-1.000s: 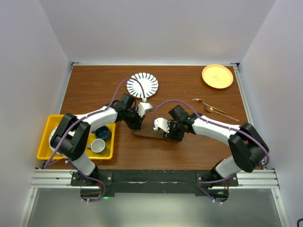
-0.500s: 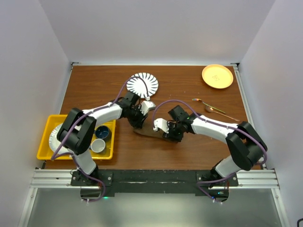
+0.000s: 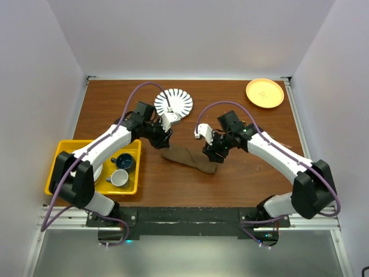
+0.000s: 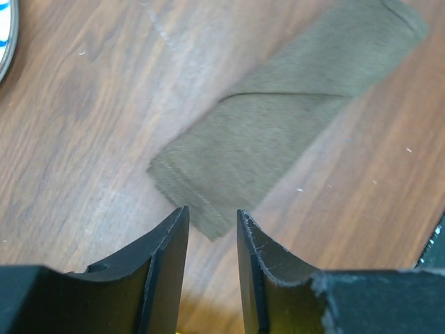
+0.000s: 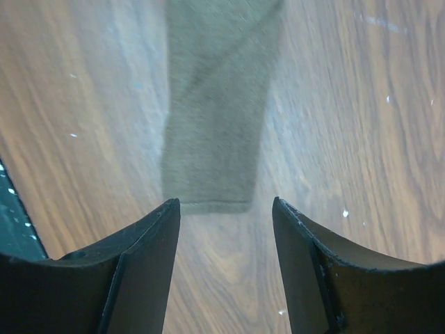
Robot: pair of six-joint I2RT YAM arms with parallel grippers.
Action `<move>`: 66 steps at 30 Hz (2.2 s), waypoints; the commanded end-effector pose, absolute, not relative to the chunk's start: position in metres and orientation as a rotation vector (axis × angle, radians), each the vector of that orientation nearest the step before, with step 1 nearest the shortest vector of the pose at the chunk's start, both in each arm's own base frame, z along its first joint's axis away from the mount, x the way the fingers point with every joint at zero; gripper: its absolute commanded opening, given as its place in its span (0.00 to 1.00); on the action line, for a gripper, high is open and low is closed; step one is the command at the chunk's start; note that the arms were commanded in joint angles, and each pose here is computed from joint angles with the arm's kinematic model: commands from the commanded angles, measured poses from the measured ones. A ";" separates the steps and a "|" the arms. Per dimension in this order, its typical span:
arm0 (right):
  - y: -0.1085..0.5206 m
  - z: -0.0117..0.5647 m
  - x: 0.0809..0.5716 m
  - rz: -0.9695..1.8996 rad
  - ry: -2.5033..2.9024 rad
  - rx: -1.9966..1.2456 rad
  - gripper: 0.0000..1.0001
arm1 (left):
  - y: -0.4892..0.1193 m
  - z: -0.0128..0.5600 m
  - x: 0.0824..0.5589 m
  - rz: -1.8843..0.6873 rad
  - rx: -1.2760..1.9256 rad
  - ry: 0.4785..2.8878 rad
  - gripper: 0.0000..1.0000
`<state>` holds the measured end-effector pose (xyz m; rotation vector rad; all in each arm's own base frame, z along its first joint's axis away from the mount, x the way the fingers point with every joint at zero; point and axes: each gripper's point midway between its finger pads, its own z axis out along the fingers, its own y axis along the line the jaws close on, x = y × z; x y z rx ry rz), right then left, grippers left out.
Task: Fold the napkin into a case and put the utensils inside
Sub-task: Rotate the smaller rectangle-folded napkin at the center of the board, then pick up the fork from the center of the board.
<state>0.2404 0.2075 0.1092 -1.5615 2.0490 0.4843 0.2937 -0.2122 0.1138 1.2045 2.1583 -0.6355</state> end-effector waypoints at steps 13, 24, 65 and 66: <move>0.210 0.042 0.241 0.621 2.166 -1.747 0.63 | -0.203 0.053 0.287 -0.566 1.170 2.390 0.27; 0.233 0.040 0.196 0.856 2.224 -1.740 0.64 | -0.234 0.041 0.347 -0.551 1.160 2.332 0.27; 0.006 0.140 0.429 0.086 2.442 -0.997 0.74 | -0.207 0.287 0.433 -0.487 0.774 1.643 1.00; -0.001 0.137 0.441 0.015 2.427 -0.983 0.73 | -0.204 0.298 0.430 -0.473 0.751 1.604 1.00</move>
